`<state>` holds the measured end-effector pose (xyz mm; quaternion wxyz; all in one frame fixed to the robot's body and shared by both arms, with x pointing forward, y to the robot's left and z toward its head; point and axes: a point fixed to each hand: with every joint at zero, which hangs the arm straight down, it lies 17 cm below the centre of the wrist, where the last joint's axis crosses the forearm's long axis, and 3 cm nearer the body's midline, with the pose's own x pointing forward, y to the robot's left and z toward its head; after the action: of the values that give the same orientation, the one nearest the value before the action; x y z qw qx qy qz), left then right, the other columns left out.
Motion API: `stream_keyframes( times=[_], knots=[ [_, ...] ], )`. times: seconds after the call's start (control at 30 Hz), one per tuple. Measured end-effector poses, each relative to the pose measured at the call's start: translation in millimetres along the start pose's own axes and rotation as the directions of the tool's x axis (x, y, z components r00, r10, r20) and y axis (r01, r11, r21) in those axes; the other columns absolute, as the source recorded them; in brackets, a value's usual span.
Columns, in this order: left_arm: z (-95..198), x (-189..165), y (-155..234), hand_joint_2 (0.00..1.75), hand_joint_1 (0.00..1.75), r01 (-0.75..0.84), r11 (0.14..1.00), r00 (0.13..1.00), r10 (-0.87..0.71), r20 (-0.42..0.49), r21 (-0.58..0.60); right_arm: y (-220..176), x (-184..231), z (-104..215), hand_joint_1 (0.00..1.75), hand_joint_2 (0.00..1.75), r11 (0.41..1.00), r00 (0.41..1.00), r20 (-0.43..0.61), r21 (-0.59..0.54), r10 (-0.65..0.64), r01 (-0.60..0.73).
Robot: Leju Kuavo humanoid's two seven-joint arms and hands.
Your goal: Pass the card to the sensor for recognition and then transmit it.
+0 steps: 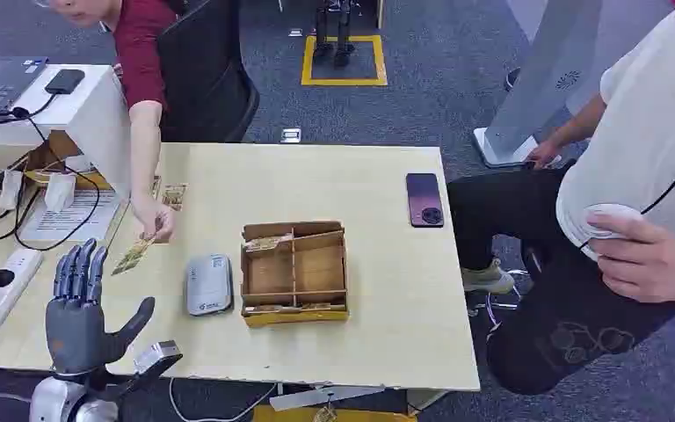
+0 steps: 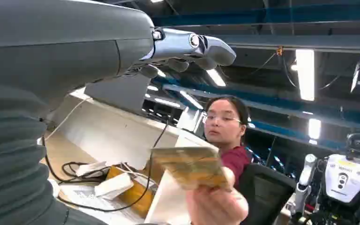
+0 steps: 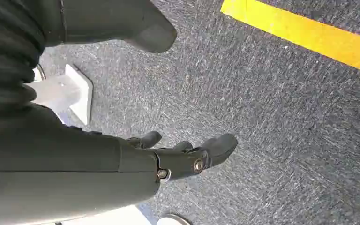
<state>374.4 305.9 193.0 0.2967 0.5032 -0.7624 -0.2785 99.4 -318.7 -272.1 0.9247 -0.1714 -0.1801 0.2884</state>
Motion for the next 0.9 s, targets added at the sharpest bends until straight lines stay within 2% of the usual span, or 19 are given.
stream_keyframes(
  times=[0.47, 0.5, 0.57, 0.9],
  knots=[
    [3.2, -9.8, -6.3, 1.75, 0.0, 0.017, 1.0, 1.0, -0.017, -0.02, -0.02, 0.1, -0.8, 0.0, 0.0, 1.75, 1.0, 1.0, -0.004, 0.0, 0.002, -0.002],
    [3.7, -12.2, -6.7, 1.75, 1.75, 0.017, 1.0, 0.999, -0.018, -0.033, -0.022, 0.2, -0.8, 0.0, 0.0, 1.75, 1.0, 1.0, -0.004, 0.001, 0.002, -0.002],
    [4.0, -21.7, -6.1, 1.75, 1.75, 0.021, 0.999, 0.997, -0.023, -0.078, -0.024, 0.2, -0.8, 0.0, 0.0, 1.75, 1.0, 1.0, -0.004, 0.001, 0.002, -0.002],
    [8.1, -24.8, -7.1, 1.75, 1.75, 0.0, 1.0, 0.997, -0.002, -0.074, -0.024, -0.3, -0.4, 0.0, 0.0, 1.75, 1.0, 1.0, -0.002, -0.002, 0.003, -0.003]
  ],
)
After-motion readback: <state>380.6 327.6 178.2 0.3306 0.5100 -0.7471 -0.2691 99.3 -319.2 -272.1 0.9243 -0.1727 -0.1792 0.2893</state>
